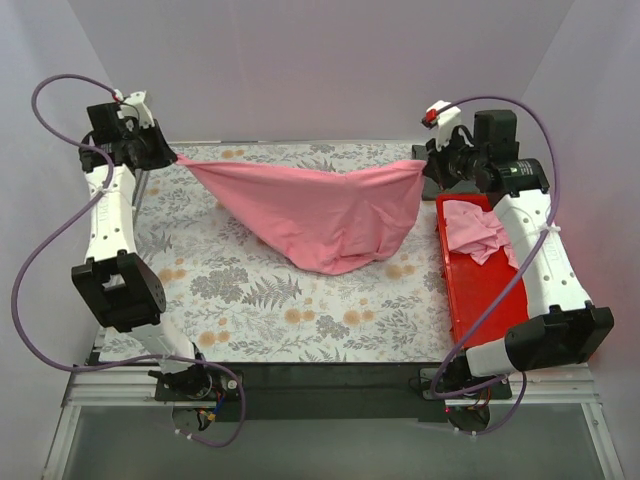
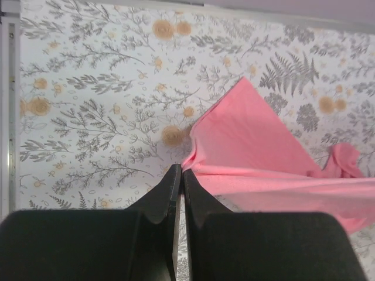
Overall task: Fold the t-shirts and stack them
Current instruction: Flatten the tshirt out
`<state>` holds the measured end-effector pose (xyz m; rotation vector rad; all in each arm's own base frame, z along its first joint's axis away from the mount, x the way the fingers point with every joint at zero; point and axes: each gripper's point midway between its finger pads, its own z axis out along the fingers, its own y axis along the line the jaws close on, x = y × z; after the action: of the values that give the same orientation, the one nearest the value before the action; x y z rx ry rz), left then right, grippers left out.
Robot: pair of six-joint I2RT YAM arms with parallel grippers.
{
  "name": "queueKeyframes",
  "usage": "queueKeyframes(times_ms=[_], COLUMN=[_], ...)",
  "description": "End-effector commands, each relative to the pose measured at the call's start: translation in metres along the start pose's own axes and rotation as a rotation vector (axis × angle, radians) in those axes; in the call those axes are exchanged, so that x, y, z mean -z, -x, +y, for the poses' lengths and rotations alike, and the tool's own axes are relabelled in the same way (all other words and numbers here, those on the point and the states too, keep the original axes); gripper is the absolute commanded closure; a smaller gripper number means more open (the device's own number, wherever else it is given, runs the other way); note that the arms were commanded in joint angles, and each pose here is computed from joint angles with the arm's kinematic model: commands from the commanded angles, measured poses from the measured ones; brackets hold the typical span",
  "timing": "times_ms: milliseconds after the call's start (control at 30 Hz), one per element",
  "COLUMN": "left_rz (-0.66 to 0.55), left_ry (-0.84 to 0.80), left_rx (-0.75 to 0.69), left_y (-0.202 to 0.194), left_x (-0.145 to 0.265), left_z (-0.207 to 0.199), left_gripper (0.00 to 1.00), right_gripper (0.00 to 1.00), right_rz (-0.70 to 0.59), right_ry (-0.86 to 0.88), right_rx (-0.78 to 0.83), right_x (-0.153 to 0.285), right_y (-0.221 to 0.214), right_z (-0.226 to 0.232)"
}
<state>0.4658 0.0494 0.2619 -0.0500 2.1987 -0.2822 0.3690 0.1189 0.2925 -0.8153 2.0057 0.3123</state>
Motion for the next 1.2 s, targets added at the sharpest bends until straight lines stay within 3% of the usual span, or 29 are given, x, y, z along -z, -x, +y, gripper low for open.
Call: queueKeyframes(times_ms=[0, 133, 300, 567, 600, 833, 1000, 1167], left_rz=[-0.216, -0.351, -0.487, -0.737, -0.864, -1.059, -1.106, -1.026], left_ry=[-0.030, -0.150, -0.140, 0.015, 0.057, 0.209, 0.327, 0.378], left_rx=[0.058, 0.027, -0.017, -0.034, -0.062, -0.128, -0.149, -0.185], left_y=[0.065, 0.111, 0.147, 0.154, 0.145, 0.131, 0.136, 0.136], left_x=[0.053, 0.086, 0.124, 0.213, 0.273, 0.366, 0.402, 0.382], left_z=[0.005, -0.027, -0.040, -0.053, -0.073, -0.088, -0.084, -0.069], left_gripper=[1.00, 1.00, 1.00, 1.00, 1.00, 1.00, 1.00, 1.00], right_gripper=[0.99, 0.99, 0.99, 0.99, 0.99, 0.99, 0.99, 0.99], right_rz=[-0.162, -0.299, -0.436, -0.695, -0.761, -0.908, -0.955, -0.923], right_ry=[-0.203, -0.300, -0.453, -0.685, -0.686, -0.724, -0.759, -0.733], right_rx=[0.139, 0.222, 0.274, 0.357, 0.396, 0.488, 0.538, 0.568], right_x=[0.038, 0.064, 0.108, 0.223, 0.257, 0.337, 0.362, 0.329], right_y=[0.067, 0.121, 0.172, 0.222, 0.219, 0.219, 0.234, 0.244], right_z=[-0.044, -0.062, -0.080, -0.067, -0.043, 0.004, 0.010, -0.005])
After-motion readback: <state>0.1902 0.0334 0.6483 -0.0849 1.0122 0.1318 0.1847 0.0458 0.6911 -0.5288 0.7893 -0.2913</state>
